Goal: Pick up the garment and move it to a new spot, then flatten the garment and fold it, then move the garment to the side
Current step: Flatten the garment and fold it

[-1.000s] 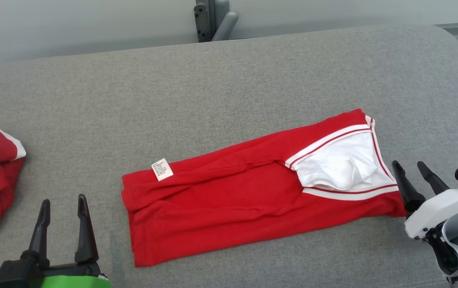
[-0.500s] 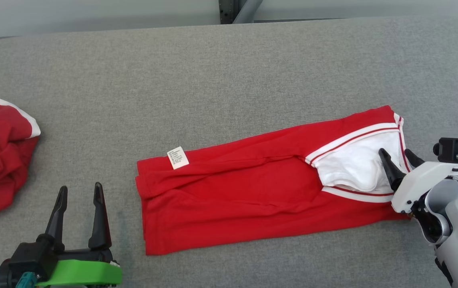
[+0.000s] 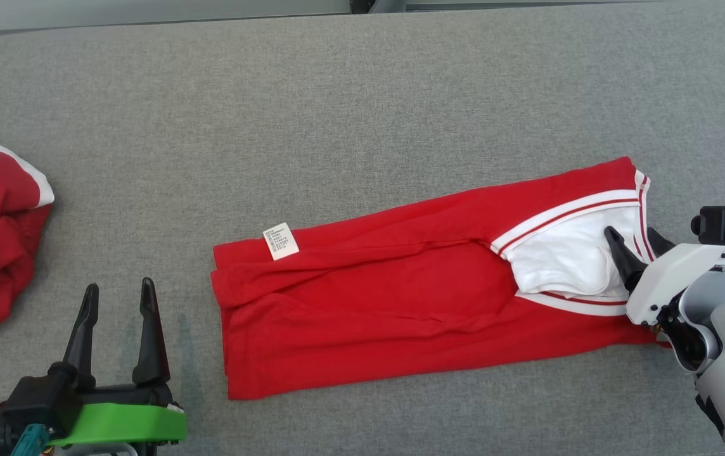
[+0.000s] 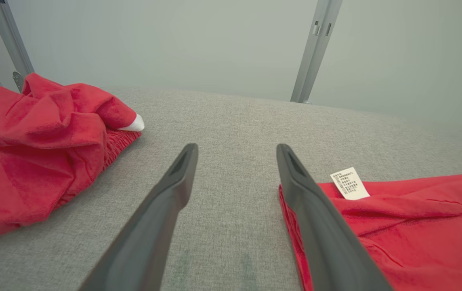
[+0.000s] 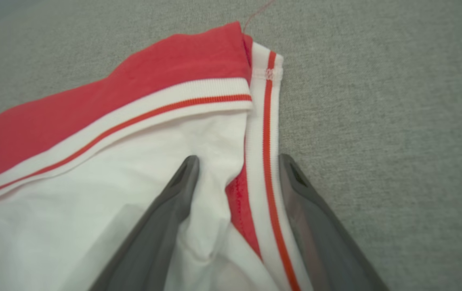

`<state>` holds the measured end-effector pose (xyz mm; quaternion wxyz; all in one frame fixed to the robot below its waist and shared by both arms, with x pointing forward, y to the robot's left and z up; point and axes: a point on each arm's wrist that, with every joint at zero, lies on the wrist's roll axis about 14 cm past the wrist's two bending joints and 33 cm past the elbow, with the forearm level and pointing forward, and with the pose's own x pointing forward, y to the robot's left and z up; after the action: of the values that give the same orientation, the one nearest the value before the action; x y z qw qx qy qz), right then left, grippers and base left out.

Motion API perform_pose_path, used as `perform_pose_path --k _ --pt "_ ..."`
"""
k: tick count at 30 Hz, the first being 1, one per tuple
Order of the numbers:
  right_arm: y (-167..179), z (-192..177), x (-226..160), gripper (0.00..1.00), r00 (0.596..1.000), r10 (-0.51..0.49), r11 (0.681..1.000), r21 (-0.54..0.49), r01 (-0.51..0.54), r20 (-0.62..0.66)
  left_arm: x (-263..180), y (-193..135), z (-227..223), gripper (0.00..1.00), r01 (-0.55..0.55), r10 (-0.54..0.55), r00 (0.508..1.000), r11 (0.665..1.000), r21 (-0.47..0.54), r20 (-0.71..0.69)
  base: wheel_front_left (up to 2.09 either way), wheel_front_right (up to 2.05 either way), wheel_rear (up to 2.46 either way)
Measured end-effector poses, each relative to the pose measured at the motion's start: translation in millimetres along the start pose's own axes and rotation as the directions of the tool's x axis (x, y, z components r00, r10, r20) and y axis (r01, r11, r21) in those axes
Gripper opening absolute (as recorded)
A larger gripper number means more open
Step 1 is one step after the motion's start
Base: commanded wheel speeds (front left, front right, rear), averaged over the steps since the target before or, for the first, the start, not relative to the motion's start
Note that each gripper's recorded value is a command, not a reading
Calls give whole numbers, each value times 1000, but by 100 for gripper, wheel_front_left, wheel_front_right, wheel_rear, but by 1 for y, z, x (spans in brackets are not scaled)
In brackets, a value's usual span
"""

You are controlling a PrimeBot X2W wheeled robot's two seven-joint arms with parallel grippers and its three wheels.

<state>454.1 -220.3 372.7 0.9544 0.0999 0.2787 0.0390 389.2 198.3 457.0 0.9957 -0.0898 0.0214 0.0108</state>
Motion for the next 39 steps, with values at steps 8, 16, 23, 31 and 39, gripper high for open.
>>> perform_pose_path --k 8,16,23,31,39 --pt "1 -9 3 100 997 16 999 36 -13 -71 0 1 1 100 -3 3 1000 1000 -5 3 0 0 0" --pt "9 -13 0 100 988 64 995 80 -53 -140 -2 4 4 100 -19 20 1000 1000 -13 11 0 0 0" --pt "8 -14 -3 30 981 92 993 83 -78 -172 -2 3 3 100 -23 24 1000 999 -22 9 0 0 0" --pt "11 -6 -3 0 986 110 981 175 -88 -124 -4 3 -2 100 -27 27 1000 999 -30 -7 0 0 0" --pt "-29 19 -16 0 995 45 963 270 -18 -94 -8 4 -2 100 -26 26 1000 999 -33 -10 0 0 0"
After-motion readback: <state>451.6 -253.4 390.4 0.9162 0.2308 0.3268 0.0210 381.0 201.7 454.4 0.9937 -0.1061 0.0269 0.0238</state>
